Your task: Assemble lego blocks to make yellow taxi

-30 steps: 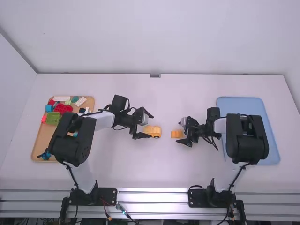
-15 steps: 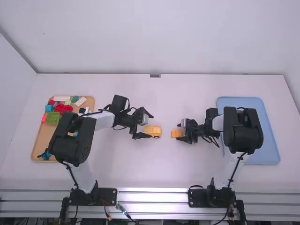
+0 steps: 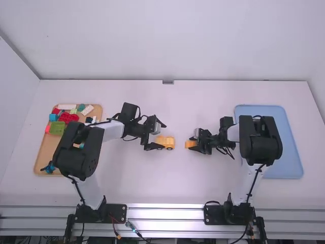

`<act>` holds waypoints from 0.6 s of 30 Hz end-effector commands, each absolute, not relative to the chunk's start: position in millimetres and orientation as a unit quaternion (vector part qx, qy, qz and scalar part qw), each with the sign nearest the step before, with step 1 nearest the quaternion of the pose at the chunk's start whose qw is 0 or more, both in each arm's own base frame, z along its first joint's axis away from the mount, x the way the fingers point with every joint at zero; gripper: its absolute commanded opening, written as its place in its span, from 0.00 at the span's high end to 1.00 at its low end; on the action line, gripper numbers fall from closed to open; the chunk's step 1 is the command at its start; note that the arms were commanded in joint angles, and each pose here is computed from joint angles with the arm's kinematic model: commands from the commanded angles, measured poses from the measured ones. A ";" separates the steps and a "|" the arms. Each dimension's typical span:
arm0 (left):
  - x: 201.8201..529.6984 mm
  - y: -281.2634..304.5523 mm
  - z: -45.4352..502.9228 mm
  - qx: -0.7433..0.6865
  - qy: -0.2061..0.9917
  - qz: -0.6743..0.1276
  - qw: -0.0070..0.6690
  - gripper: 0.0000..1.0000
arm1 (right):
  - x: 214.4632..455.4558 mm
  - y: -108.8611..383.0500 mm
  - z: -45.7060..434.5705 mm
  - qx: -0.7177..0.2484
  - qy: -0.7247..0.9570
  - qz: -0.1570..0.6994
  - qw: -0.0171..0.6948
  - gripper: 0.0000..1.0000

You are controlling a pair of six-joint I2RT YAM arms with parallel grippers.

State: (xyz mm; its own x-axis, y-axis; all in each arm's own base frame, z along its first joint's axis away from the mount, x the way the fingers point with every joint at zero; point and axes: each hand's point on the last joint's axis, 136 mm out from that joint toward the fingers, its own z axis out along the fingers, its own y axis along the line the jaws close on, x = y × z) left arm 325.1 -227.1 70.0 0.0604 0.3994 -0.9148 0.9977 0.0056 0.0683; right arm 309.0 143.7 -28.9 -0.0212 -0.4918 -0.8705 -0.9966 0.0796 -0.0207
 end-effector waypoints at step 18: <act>327.1 -228.3 71.6 0.599 0.580 -0.373 0.408 0.01 | 308.5 133.1 -39.5 -0.571 0.662 0.334 0.351 0.51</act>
